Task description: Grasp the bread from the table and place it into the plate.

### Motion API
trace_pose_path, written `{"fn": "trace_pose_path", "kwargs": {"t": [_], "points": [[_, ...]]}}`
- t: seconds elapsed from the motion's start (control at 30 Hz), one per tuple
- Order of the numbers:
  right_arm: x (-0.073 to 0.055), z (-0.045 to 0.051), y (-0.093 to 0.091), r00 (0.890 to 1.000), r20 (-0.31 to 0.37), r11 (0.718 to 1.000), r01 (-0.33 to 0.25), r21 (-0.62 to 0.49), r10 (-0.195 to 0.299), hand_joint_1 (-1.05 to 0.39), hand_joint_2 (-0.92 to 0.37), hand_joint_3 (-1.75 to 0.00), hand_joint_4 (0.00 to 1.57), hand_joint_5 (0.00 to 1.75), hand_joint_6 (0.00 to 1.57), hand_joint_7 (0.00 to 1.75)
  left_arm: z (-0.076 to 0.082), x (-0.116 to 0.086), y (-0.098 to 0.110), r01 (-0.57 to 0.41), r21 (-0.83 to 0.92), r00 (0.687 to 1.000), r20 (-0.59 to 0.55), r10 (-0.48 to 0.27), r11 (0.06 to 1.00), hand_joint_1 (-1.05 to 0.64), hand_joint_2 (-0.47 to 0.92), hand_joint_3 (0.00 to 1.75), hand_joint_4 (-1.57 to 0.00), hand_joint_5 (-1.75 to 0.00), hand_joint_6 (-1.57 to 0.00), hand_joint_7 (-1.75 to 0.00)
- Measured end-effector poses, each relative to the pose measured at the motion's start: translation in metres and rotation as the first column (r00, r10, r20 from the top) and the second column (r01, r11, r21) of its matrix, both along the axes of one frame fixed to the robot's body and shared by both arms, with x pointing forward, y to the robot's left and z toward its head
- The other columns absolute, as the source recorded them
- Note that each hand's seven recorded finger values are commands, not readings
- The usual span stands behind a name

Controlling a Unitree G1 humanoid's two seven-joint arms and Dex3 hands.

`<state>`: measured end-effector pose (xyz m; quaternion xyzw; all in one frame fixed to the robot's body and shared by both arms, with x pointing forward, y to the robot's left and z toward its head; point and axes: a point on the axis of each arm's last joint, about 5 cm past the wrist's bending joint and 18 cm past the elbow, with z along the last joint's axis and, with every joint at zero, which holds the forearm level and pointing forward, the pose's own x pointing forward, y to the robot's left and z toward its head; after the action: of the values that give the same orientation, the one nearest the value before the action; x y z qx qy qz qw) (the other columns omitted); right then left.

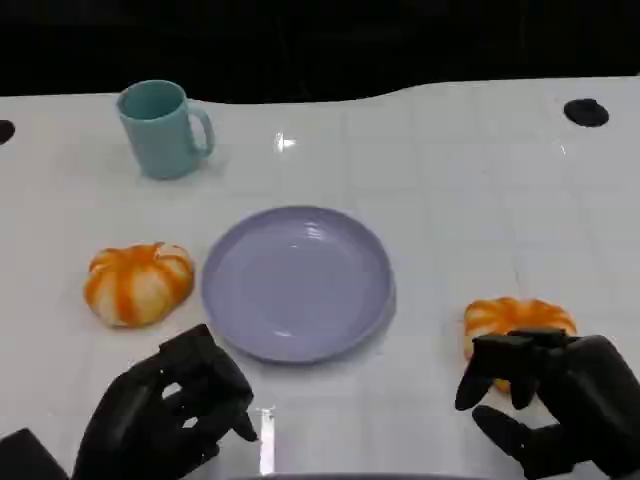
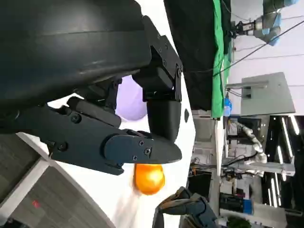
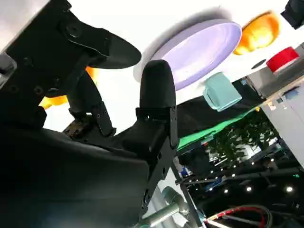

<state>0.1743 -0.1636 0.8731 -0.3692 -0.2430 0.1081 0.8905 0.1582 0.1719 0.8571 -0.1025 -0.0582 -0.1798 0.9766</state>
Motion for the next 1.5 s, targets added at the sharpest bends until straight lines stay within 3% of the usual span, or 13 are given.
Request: {"fn": "trace_pose_path", "kwargs": {"t": [0.83,1.13,1.23,1.3,1.37,1.43,1.5], "points": [[0.000,0.0019,0.000,1.000,0.003,1.000,0.000,-0.002,0.000,-0.05,-0.20,-1.21,0.89,1.59,0.82,1.22,0.000,0.000,0.000,0.001,0.001,1.000,0.000,-0.001,1.000,-0.58,0.92,0.28,-0.64,-1.75,-0.62,-1.44],[0.001,0.0053,0.000,1.000,0.011,1.000,0.012,-0.006,-0.011,-0.08,-0.23,-1.13,0.83,1.41,0.89,0.76,0.000,0.000,0.000,0.001,0.001,1.000,0.000,-0.001,1.000,-0.57,0.92,0.29,-0.64,-1.75,-0.62,-1.45],[0.002,0.0113,-0.002,0.999,0.025,0.999,0.040,-0.025,-0.040,-0.10,-0.28,-1.02,0.74,1.25,0.85,0.60,0.000,0.000,0.000,0.001,0.001,1.000,0.000,-0.001,1.000,-0.56,0.92,0.29,-0.64,-1.75,-0.62,-1.45],[0.003,0.0164,-0.004,0.998,0.027,0.998,0.050,-0.049,-0.049,-0.15,-0.40,-0.83,0.71,1.00,0.82,0.44,0.000,0.000,0.000,0.001,0.001,1.000,0.001,-0.001,1.000,-0.56,0.92,0.29,-0.64,-1.75,-0.61,-1.45],[0.003,0.0223,-0.007,0.998,0.026,0.993,0.053,-0.104,-0.051,-0.26,-0.62,-0.46,0.63,0.73,0.75,0.23,0.000,0.001,0.000,0.001,0.001,1.000,0.002,-0.001,1.000,-0.56,0.92,0.29,-0.64,-1.75,-0.61,-1.46],[0.003,0.0292,-0.011,0.998,0.017,0.980,0.058,-0.189,-0.056,-0.34,-0.74,-0.23,0.51,0.54,0.67,0.09,0.001,0.001,0.000,0.001,0.001,1.000,0.002,-0.001,1.000,-0.57,0.92,0.29,-0.64,-1.75,-0.61,-1.46],[0.002,0.0379,-0.016,0.997,0.003,0.959,0.070,-0.276,-0.072,-0.37,-0.79,-0.13,0.47,0.48,0.64,0.05,0.001,0.001,0.000,0.002,0.002,1.000,0.000,-0.002,1.000,-0.58,0.92,0.28,-0.64,-1.75,-0.61,-1.46]]}}
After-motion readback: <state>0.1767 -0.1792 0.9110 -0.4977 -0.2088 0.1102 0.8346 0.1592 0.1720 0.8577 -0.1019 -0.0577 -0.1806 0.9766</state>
